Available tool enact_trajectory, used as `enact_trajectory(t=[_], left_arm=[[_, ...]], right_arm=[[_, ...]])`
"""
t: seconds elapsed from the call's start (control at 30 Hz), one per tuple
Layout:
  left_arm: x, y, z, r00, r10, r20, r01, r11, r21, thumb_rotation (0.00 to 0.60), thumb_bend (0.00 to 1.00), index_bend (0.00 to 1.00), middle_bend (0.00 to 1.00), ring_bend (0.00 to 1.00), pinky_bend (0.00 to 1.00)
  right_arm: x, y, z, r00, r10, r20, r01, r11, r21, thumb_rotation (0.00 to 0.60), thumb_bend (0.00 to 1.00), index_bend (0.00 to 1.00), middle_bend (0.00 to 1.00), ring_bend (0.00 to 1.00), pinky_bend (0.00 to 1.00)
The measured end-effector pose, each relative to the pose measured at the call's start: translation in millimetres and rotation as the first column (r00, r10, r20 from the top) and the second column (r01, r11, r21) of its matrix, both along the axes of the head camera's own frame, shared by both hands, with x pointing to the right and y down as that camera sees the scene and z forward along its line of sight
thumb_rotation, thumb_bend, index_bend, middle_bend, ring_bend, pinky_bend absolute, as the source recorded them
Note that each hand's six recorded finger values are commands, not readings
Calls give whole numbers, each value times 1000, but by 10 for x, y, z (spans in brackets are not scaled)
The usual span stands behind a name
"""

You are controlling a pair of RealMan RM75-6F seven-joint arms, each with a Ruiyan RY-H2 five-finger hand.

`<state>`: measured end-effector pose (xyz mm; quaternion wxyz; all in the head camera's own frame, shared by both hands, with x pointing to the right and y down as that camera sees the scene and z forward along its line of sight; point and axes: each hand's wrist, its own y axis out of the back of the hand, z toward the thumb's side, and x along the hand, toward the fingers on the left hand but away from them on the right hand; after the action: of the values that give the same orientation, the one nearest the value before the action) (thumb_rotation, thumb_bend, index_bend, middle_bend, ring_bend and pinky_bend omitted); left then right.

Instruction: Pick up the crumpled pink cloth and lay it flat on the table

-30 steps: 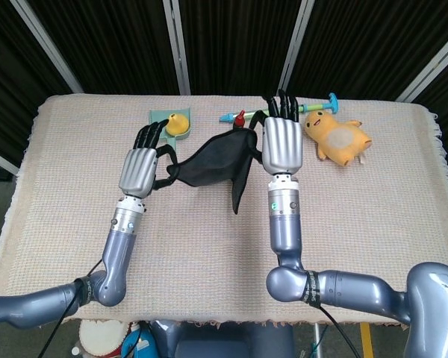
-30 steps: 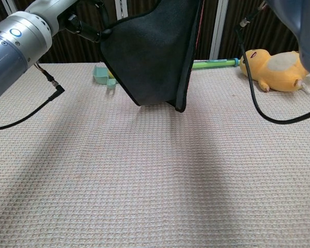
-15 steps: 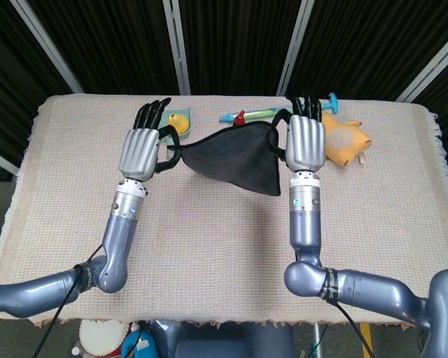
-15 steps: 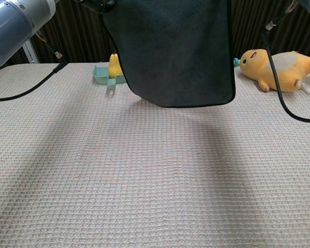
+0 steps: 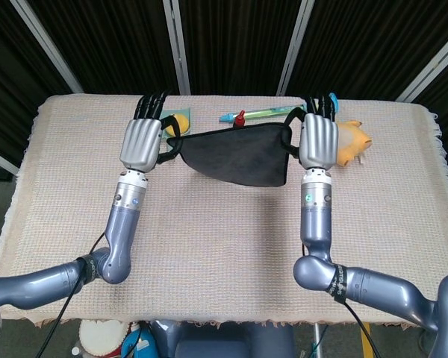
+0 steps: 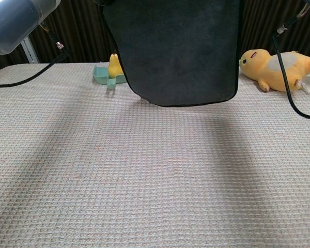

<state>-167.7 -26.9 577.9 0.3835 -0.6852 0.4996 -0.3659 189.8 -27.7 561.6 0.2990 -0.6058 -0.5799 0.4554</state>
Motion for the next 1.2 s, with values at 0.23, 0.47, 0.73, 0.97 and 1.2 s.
enact_trajectory(t=[0.23,0.47,0.73,0.97,1.2], left_arm=[[144,-51,2,1000,15,-4,-15,1000,-2,600,457,591,46,0,6],[258,34,55,999,38,-15,-38,999,-19,600,457,591,47,0,6],[343,343,176,996,81,-33,-84,994,-68,600,457,593,47,0,6],[323,649,241,992,116,-45,-120,988,-97,600,457,594,47,0,6],[285,907,232,988,136,-70,-144,983,-117,600,457,594,47,0,6]], right_arm=[[47,-35,53,1000,9,11,-9,1000,-2,600,531,610,201,0,0],[151,-36,87,1000,23,2,-23,1000,-5,600,531,611,201,0,3],[274,98,135,1000,25,-6,-26,999,-26,600,532,610,201,0,11],[300,350,189,1000,-5,1,5,998,-64,600,531,610,201,0,11],[267,647,168,998,-62,-5,61,995,-74,600,531,610,201,0,10]])
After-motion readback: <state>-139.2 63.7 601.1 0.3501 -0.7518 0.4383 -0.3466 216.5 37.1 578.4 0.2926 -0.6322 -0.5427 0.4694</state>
